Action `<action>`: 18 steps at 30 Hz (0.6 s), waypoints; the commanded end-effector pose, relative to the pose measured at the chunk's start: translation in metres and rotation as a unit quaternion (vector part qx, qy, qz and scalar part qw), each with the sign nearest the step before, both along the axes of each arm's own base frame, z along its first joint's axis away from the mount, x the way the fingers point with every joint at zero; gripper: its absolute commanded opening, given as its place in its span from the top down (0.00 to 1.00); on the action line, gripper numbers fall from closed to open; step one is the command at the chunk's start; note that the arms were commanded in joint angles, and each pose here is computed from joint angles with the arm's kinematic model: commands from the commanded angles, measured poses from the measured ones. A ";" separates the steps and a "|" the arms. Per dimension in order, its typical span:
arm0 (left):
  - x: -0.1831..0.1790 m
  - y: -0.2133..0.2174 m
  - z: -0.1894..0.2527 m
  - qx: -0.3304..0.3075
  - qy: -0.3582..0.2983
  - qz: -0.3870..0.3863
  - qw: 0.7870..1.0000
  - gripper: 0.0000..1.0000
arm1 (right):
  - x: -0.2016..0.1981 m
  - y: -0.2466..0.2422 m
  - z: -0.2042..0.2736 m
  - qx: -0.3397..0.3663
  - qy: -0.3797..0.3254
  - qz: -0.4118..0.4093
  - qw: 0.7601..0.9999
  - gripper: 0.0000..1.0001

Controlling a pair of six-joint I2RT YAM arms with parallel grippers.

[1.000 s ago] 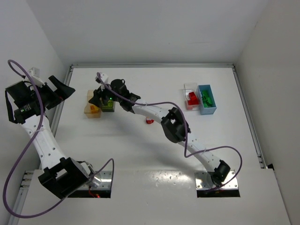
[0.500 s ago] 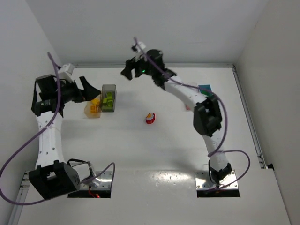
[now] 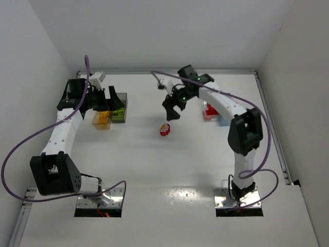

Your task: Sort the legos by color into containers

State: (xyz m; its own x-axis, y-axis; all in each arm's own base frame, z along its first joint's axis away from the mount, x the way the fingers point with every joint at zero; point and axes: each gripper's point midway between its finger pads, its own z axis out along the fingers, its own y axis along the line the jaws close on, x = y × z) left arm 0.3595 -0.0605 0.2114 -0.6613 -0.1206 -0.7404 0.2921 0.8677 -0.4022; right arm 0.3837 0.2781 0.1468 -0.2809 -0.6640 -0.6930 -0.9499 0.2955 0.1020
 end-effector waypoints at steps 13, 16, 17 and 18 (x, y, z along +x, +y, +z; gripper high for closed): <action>0.016 -0.005 0.012 0.001 -0.034 -0.011 0.999 0.00 | -0.074 0.005 -0.058 0.036 -0.091 0.362 0.927 0.00; 0.015 -0.005 0.008 0.000 -0.029 -0.011 1.000 0.00 | -0.069 0.009 -0.060 0.042 -0.120 0.393 0.911 0.00; 0.014 -0.005 0.008 0.001 -0.033 -0.011 0.999 0.00 | -0.069 0.013 -0.063 0.044 -0.134 0.408 0.902 0.00; 0.013 -0.005 0.012 0.001 -0.037 -0.011 0.999 0.00 | -0.066 0.015 -0.064 0.045 -0.141 0.415 0.898 0.00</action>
